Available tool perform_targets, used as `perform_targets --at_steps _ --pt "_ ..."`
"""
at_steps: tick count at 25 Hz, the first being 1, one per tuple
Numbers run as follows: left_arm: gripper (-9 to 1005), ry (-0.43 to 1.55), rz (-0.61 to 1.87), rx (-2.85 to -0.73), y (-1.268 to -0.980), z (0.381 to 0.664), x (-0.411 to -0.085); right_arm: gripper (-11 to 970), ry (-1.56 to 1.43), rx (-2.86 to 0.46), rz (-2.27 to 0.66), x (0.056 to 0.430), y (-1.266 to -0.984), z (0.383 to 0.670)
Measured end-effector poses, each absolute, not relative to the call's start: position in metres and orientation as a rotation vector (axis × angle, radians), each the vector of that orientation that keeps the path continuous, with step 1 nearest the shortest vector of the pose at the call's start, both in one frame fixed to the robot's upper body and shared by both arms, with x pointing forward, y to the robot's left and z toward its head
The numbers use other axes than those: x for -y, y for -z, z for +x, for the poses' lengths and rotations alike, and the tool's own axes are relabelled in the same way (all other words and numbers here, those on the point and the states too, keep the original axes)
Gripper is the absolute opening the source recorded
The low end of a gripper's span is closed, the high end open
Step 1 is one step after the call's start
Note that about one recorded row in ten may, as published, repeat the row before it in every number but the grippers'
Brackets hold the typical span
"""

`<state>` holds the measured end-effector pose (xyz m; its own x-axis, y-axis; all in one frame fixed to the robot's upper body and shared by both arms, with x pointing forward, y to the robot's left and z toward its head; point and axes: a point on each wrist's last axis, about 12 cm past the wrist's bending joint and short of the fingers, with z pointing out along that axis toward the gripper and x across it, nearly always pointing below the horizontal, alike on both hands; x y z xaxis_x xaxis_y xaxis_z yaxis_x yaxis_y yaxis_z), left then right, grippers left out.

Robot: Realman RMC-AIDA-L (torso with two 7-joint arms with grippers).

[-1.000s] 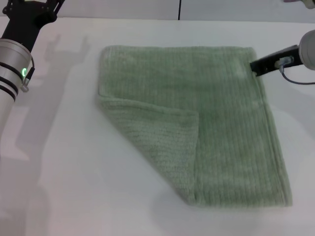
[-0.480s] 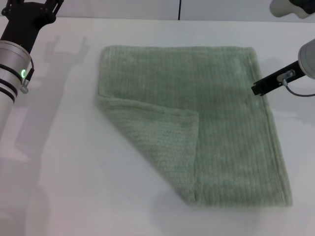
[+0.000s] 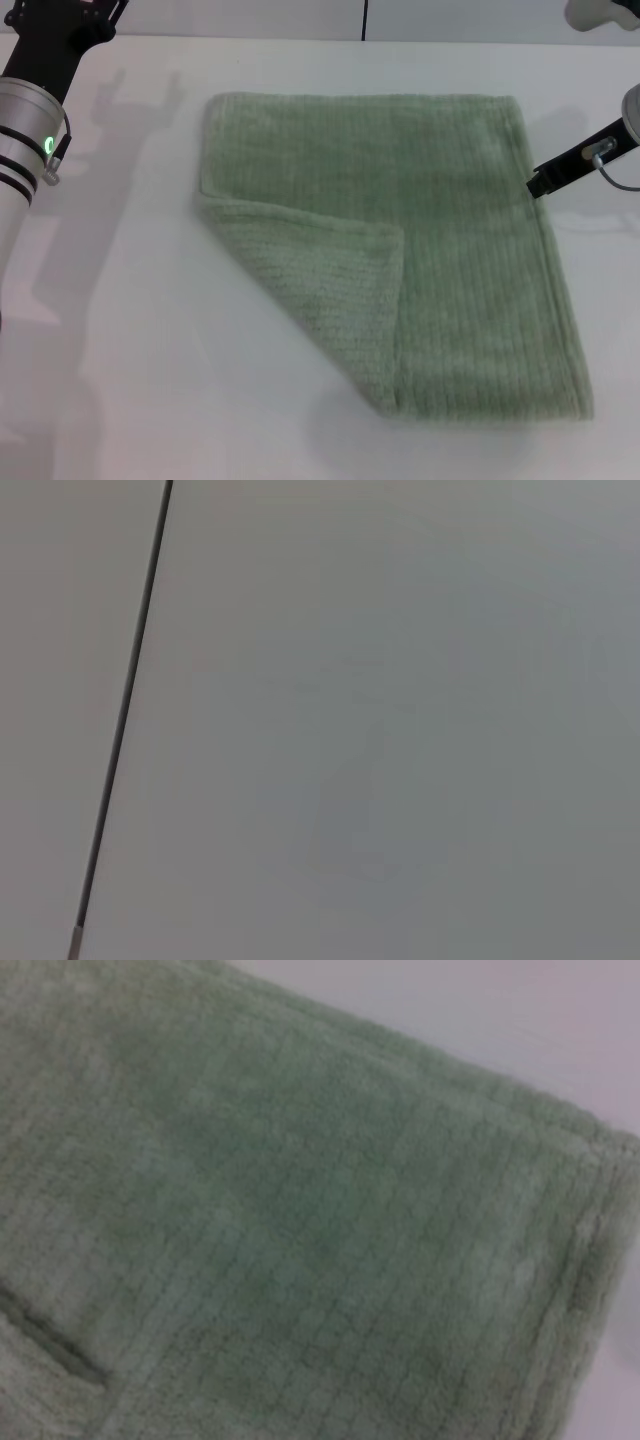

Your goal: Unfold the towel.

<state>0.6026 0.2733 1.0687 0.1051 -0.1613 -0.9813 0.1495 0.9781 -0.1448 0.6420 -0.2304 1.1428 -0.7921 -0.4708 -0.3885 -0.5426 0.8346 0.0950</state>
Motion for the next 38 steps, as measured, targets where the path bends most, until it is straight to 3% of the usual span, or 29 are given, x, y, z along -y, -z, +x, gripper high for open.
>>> perform_targets --at_steps 38 --pt "793 0.256 -0.010 -1.435 -1.074 0.608 -0.267 -1 -0.370 -2.676 -0.864 0.234 -1.123 0.652"
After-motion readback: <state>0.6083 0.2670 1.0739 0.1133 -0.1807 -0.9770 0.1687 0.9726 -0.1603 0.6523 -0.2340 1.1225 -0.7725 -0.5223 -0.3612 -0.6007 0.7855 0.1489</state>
